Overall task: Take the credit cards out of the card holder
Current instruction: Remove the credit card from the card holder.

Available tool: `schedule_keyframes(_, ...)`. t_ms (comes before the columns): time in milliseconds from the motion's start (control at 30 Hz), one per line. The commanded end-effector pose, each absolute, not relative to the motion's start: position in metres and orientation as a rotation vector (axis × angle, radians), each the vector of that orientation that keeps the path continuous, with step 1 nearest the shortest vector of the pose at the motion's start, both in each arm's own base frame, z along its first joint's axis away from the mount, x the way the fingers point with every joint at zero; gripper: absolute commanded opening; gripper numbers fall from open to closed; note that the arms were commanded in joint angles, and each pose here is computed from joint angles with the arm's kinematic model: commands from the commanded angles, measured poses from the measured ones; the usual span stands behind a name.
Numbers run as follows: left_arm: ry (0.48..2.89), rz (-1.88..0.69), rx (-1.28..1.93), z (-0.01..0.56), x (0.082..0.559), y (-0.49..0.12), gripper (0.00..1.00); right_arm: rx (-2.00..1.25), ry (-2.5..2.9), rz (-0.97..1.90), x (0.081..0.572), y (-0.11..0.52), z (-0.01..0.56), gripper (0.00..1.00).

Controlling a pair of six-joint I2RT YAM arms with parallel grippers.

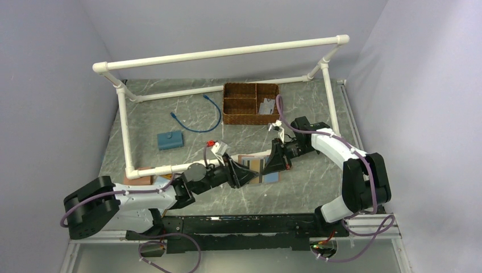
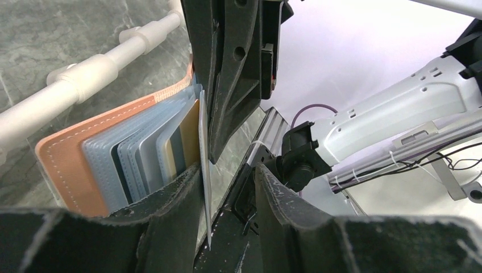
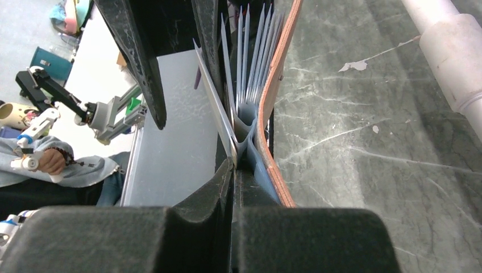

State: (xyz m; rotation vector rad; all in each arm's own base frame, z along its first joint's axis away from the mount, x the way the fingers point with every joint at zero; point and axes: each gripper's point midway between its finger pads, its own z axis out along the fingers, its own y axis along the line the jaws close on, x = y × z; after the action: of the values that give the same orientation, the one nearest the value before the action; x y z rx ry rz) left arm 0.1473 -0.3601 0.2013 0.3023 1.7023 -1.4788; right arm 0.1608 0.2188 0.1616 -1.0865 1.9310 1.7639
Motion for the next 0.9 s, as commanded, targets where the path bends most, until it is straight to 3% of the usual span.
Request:
schedule_keyframes(0,1.581,-1.543,0.276,0.235,0.143,-0.351,0.42,-1.164,1.825,1.714,0.167,0.220,0.170,0.00)
schedule_keyframes(167,1.590,-1.542,0.283,0.234,0.141,-0.345,0.41,-1.208,1.797,1.703,0.162,0.218,0.170,0.00)
schedule_keyframes(433,1.632,-1.501,0.302,0.221,0.138,-0.333,0.48,-1.285,1.786,1.659,0.158,0.215,0.164,0.00)
schedule_keyframes(533,1.644,-1.452,0.287,0.216,0.139,-0.316,0.60,-1.309,1.783,1.637,0.157,0.214,0.162,0.00)
schedule_keyframes(733,1.712,-1.314,0.283,0.205,0.135,-0.280,0.92,-1.360,1.768,1.606,0.154,0.214,0.160,0.00)
schedule_keyframes(867,1.727,-1.275,0.257,0.193,0.135,-0.267,1.00,-1.386,1.740,1.611,0.151,0.215,0.161,0.00)
